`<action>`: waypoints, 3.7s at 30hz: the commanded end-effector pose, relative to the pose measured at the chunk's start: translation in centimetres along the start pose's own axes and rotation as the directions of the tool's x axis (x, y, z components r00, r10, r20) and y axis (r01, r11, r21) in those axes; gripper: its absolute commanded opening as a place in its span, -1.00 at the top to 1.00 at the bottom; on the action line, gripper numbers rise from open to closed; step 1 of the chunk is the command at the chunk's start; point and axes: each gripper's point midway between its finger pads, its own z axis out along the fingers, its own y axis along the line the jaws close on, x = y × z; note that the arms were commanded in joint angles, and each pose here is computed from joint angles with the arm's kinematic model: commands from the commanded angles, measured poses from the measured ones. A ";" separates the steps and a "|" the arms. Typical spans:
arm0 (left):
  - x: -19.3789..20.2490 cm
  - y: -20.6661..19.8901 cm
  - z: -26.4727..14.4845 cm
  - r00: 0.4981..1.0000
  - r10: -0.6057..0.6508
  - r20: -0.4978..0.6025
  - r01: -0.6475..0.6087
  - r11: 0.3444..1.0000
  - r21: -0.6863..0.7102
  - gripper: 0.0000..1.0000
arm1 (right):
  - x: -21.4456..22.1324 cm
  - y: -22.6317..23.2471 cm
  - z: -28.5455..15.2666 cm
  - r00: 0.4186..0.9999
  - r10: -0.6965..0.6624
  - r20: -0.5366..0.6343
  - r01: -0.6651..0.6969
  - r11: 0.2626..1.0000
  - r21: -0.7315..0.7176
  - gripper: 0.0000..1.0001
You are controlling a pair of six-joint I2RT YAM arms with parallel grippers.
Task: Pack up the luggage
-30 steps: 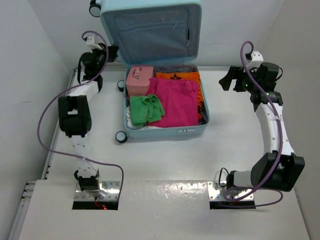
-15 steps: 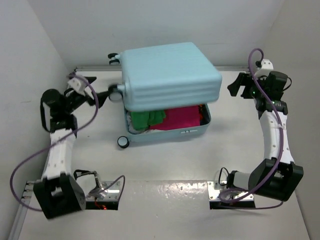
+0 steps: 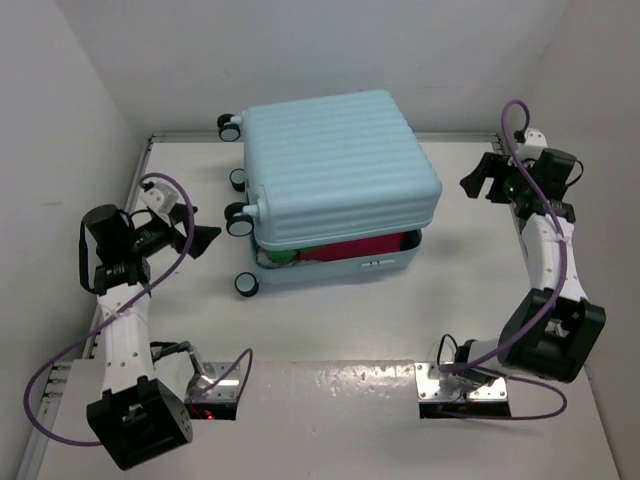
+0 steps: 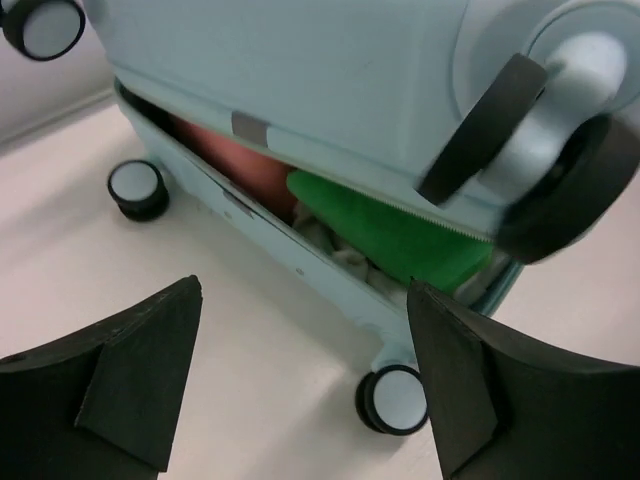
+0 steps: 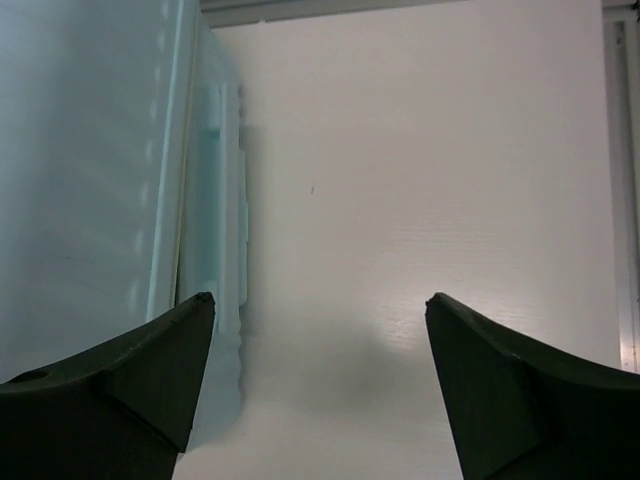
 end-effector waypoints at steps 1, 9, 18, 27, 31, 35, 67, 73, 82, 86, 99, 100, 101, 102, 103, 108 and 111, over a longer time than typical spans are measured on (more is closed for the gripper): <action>-1.7 -1.2 -0.5 0.998 0.035 0.048 -0.038 0.997 0.062 -0.66 | -1.9 0.8 0.5 1.000 -0.004 0.030 0.006 0.998 -0.061 -0.69; 1.9 -7.6 -3.8 0.882 0.471 -0.036 -0.431 0.834 0.343 -0.43 | -1.8 0.9 2.2 1.000 0.022 -0.003 -0.022 0.996 -0.090 -0.69; -1.5 1.7 -1.8 0.995 -0.080 -0.053 0.085 0.993 0.083 -0.36 | -1.4 2.7 3.8 0.999 -0.028 -0.036 0.024 0.994 -0.105 -0.63; -6.3 10.9 3.2 0.985 -0.151 0.087 0.163 0.973 -0.162 -0.23 | -1.1 4.3 9.8 0.991 -0.041 -0.129 0.034 0.998 -0.055 -0.63; -5.9 10.6 7.7 0.977 -0.210 0.049 0.213 0.973 -0.091 -0.19 | -1.1 6.3 12.2 0.984 -0.072 -0.160 0.057 0.994 -0.097 -0.61; -4.3 7.6 10.8 0.979 -0.204 -0.017 0.204 0.979 -0.006 -0.19 | -0.2 11.4 12.2 0.974 -0.134 -0.184 0.086 0.966 -0.245 -0.61; -3.1 11.6 4.0 0.990 -0.133 -0.053 0.104 0.922 -0.373 -0.17 | 1.9 3.8 7.1 0.969 -0.091 -0.231 0.098 0.995 0.020 -0.53; 2.5 10.2 8.2 0.955 -0.149 -0.257 0.083 0.964 -0.252 -0.05 | 6.2 4.3 8.4 0.932 0.018 -0.362 -0.002 0.999 0.043 -0.36; 6.2 -3.0 12.7 0.907 0.003 -0.421 0.064 0.988 0.144 0.04 | 10.4 4.3 8.6 0.892 0.050 -0.449 -0.012 0.996 0.086 -0.34; 6.2 -3.6 11.8 0.916 -0.002 -0.402 0.067 0.987 0.146 0.04 | 10.9 4.1 8.4 0.886 0.050 -0.462 -0.009 0.996 0.090 -0.34; 7.4 9.7 8.1 0.876 -0.457 -0.157 0.401 0.869 -0.289 -0.25 | 13.6 6.3 8.9 0.859 0.053 -0.510 -0.071 0.997 -0.017 -0.34; 7.6 9.8 8.6 0.868 -0.474 -0.146 0.425 0.862 -0.276 -0.21 | 14.2 6.5 8.6 0.849 0.053 -0.526 -0.075 0.997 -0.021 -0.34; 8.2 9.8 8.9 0.857 -0.496 -0.141 0.449 0.851 -0.271 -0.21 | 14.7 6.5 8.4 0.841 0.063 -0.538 -0.087 0.996 -0.020 -0.34; 9.0 9.6 10.3 0.838 -0.528 -0.140 0.485 0.837 -0.255 -0.15 | 14.9 6.5 8.2 0.837 0.065 -0.544 -0.089 0.996 -0.019 -0.34; 9.0 9.5 11.1 0.831 -0.538 -0.139 0.500 0.834 -0.235 -0.11 | 15.2 6.5 8.1 0.830 0.071 -0.554 -0.095 0.995 -0.015 -0.34; 10.5 8.2 16.0 0.758 -0.635 -0.151 0.617 0.772 -0.153 -0.02 | 15.9 5.2 7.1 0.805 0.150 -0.574 -0.152 0.987 0.044 -0.30; 11.3 7.9 18.8 0.710 -0.690 -0.141 0.685 0.723 -0.092 0.03 | 16.0 5.9 6.1 0.777 0.216 -0.591 -0.229 0.972 0.055 -0.23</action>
